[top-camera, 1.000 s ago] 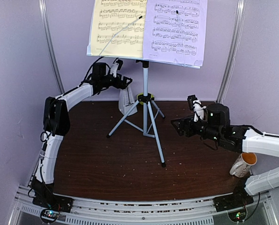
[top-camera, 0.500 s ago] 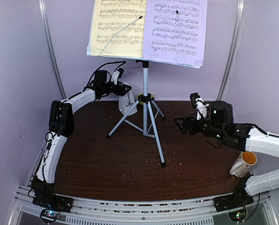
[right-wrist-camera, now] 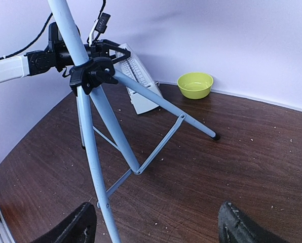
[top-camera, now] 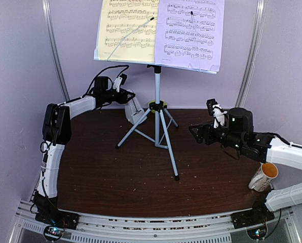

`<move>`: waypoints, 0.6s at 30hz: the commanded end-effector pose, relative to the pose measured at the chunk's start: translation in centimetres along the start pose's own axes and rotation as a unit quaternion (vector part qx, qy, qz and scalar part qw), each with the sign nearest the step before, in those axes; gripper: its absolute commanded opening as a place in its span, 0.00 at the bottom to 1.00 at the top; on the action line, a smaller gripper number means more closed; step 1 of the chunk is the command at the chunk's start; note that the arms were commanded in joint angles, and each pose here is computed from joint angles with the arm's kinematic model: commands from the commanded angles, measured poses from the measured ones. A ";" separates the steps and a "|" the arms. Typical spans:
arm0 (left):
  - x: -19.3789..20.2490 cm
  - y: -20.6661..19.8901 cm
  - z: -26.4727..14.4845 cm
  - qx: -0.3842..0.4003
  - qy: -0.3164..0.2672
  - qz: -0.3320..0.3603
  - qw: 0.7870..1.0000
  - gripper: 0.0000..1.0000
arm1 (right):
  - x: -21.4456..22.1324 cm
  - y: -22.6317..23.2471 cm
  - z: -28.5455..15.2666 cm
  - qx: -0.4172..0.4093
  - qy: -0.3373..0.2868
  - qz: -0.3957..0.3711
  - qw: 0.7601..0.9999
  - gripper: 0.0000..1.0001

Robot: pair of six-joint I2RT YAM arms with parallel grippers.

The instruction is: Set up the instrument practice props

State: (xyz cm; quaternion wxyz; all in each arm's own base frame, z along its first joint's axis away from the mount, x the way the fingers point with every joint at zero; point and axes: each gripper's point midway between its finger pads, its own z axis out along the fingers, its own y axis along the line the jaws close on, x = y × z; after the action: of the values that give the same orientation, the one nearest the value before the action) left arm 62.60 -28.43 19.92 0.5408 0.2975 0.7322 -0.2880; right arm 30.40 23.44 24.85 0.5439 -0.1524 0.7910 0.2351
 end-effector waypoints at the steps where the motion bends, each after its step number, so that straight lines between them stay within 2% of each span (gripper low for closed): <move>1: -6.2 2.2 -5.4 -0.042 -0.063 0.012 0.997 0.21 | -2.7 0.3 -0.9 -0.004 -0.040 0.012 0.999 0.83; 10: -6.2 3.0 -11.4 -0.126 -0.030 0.013 0.991 0.08 | -3.1 0.5 -1.4 -0.013 -0.052 0.015 0.998 0.83; 18: -3.3 1.6 -16.3 -0.187 -0.009 0.003 0.982 0.02 | -3.3 0.5 -1.7 -0.014 -0.056 0.009 0.998 0.83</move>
State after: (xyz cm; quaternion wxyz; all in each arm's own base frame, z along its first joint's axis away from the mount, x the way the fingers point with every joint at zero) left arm 55.44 -16.68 20.92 0.5137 0.1994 0.8157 -0.1763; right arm 30.05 23.18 27.06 0.5666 -0.1419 0.7712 0.2532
